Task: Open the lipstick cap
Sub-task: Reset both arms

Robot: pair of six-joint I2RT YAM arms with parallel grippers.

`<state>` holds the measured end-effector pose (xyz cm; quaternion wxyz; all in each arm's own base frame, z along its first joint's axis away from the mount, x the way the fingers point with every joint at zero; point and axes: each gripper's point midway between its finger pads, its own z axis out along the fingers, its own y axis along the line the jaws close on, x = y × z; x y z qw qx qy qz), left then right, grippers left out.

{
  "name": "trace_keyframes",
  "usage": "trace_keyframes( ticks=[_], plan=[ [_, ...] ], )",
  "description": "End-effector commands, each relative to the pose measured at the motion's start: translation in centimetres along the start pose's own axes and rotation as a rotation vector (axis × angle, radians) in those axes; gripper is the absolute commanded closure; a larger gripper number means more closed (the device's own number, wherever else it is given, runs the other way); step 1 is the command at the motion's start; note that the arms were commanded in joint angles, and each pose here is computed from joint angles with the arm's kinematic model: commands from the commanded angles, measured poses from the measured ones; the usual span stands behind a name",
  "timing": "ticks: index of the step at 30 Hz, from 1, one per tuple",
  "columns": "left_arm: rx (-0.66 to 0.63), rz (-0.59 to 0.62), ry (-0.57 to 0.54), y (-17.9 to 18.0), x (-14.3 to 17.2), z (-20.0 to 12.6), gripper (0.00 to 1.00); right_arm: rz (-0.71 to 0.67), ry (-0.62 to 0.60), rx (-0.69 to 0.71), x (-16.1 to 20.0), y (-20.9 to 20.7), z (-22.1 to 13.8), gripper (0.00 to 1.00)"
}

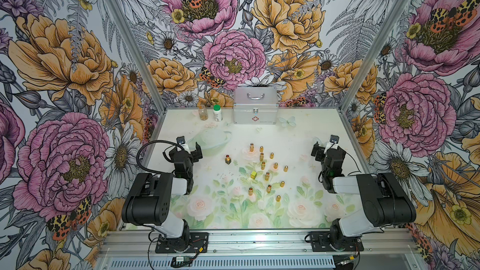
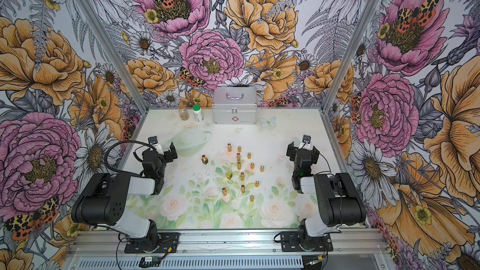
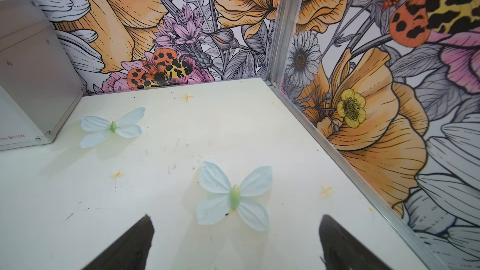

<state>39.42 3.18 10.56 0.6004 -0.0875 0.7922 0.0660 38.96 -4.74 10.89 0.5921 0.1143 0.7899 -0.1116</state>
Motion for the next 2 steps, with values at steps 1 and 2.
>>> trace_keyframes(
  ticks=[1,2],
  plan=[
    [0.053,-0.001,-0.032,-0.98,-1.28,0.16,0.01,0.0,-0.027,-0.008,-0.73,0.04,0.05,0.0],
    [0.082,0.012,-0.031,-1.51,-1.28,0.12,0.01,0.0,-0.027,-0.008,-0.69,0.04,0.04,0.0]
  ],
)
